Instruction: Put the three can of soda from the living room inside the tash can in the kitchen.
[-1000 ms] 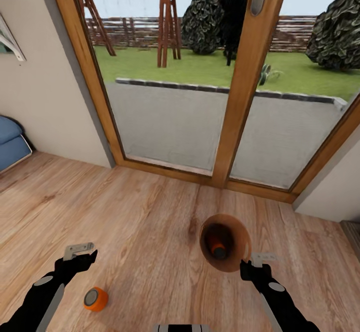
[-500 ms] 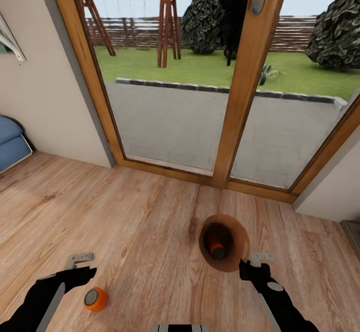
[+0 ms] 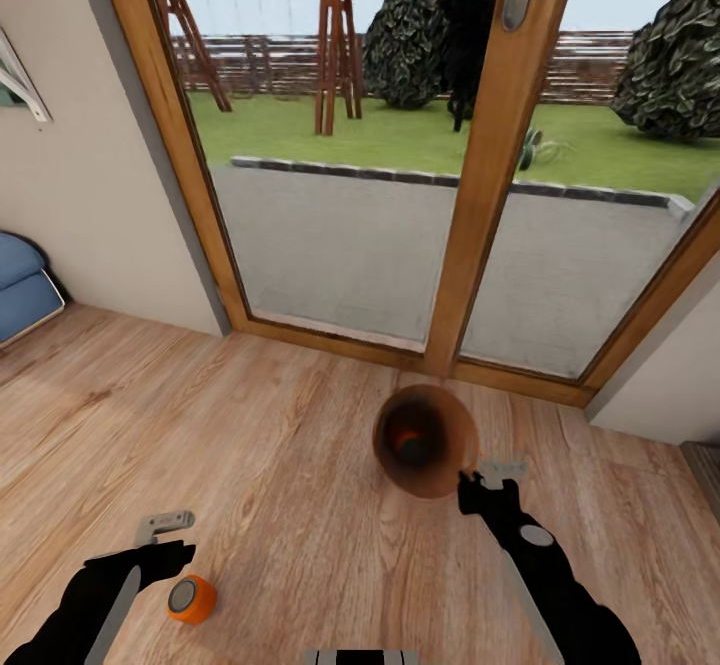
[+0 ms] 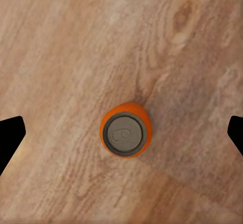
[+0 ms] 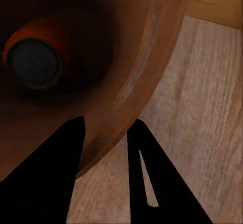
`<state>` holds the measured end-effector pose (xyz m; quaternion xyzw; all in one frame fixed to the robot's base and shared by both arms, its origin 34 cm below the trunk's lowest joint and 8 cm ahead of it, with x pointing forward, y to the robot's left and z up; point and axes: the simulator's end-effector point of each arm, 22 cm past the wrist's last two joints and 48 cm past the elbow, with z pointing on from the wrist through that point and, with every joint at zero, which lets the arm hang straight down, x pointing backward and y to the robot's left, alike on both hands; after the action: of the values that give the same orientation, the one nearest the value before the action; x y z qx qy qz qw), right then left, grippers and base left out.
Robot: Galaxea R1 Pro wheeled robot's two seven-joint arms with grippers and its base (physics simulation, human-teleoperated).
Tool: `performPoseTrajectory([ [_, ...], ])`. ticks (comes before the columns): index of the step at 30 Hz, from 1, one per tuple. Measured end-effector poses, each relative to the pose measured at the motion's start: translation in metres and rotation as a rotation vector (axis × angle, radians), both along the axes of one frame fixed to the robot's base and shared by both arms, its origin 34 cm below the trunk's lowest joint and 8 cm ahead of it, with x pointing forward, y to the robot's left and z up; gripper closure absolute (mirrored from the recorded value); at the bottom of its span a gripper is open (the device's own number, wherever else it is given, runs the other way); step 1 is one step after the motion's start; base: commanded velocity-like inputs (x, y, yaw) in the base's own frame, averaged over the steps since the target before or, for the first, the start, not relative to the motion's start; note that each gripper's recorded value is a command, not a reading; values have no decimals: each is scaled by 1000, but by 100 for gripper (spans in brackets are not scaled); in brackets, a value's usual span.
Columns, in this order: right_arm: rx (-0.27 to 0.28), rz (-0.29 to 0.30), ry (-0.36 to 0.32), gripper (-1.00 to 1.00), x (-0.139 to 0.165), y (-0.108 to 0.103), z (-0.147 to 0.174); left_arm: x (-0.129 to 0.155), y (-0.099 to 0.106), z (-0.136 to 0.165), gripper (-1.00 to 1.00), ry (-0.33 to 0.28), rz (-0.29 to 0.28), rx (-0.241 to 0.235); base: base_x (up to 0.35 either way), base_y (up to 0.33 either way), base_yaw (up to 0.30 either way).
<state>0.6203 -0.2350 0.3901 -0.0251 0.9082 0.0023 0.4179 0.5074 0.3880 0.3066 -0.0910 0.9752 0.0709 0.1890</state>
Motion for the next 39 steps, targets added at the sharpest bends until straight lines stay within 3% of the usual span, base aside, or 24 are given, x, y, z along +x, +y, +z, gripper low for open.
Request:
performPoseTrajectory([
  [9,2,32,-83,100,28,13,45,0,-2,0,-100,-2,5,4,0,0,0],
  [17,9,55,-108,100,37,23,75,-1,-2,-1,-100,0,14,16,0,0,0],
  [28,5,59,-107,100,37,25,81,-3,-4,-3,-100,8,18,19,0,0,0],
  [39,6,60,-104,100,30,26,55,-10,-7,-29,-100,7,21,18,0,0,0],
])
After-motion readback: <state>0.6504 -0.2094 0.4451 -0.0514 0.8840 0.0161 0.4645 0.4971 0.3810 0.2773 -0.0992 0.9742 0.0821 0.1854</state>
